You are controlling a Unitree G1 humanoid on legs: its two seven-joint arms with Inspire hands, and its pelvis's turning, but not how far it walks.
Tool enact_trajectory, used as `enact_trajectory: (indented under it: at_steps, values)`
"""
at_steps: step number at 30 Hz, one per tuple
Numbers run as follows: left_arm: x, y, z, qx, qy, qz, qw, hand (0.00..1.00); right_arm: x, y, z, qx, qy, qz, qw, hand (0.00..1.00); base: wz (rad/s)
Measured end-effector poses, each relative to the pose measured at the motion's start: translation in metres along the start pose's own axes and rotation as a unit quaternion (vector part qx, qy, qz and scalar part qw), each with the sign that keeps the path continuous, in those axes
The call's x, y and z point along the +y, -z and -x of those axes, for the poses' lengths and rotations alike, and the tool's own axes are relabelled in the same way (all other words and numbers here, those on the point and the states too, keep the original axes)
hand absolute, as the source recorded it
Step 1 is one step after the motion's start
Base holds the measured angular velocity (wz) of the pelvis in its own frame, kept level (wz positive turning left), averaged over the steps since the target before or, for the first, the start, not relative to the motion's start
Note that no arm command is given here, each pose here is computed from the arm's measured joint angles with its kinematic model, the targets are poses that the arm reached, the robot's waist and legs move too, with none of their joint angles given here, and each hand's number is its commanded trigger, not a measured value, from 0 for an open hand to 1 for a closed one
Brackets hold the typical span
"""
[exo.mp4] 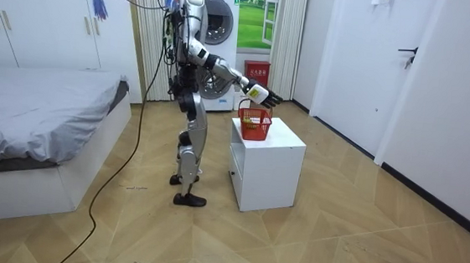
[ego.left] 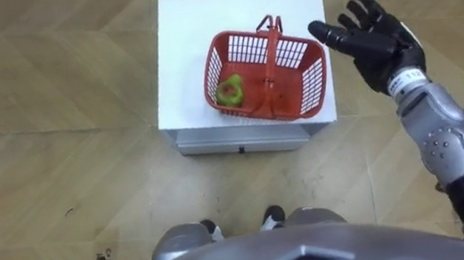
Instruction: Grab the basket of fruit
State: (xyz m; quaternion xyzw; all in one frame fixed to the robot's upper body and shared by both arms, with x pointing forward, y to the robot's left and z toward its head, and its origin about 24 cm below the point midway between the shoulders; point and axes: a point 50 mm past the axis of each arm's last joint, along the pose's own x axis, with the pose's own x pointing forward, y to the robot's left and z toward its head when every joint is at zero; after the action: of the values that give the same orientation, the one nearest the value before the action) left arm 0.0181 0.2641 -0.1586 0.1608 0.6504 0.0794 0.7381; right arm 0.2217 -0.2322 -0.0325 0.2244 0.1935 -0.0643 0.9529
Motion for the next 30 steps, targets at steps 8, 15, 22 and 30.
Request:
enact_trajectory:
  at_steps: [8, 15, 22, 30]
  values:
    - [0.004, -0.012, 0.000, -0.021, -0.025, 0.018, 0.999, 0.00, -0.027, 0.026, 0.013, 0.051, 0.073, 0.071, 0.993, 0.00, -0.07]
    - [0.002, -0.019, 0.001, -0.042, -0.035, 0.021, 0.998, 0.00, -0.064, 0.078, 0.039, 0.158, 0.174, 0.117, 0.965, 0.00, -0.04]
    - [-0.005, -0.020, 0.001, -0.049, -0.035, 0.026, 0.998, 0.00, -0.098, 0.122, 0.076, 0.275, 0.255, 0.178, 0.910, 0.00, 0.05]
    - [-0.010, -0.010, 0.001, -0.035, -0.040, 0.036, 0.998, 0.00, -0.105, 0.161, 0.112, 0.372, 0.259, 0.224, 0.862, 0.00, -0.01]
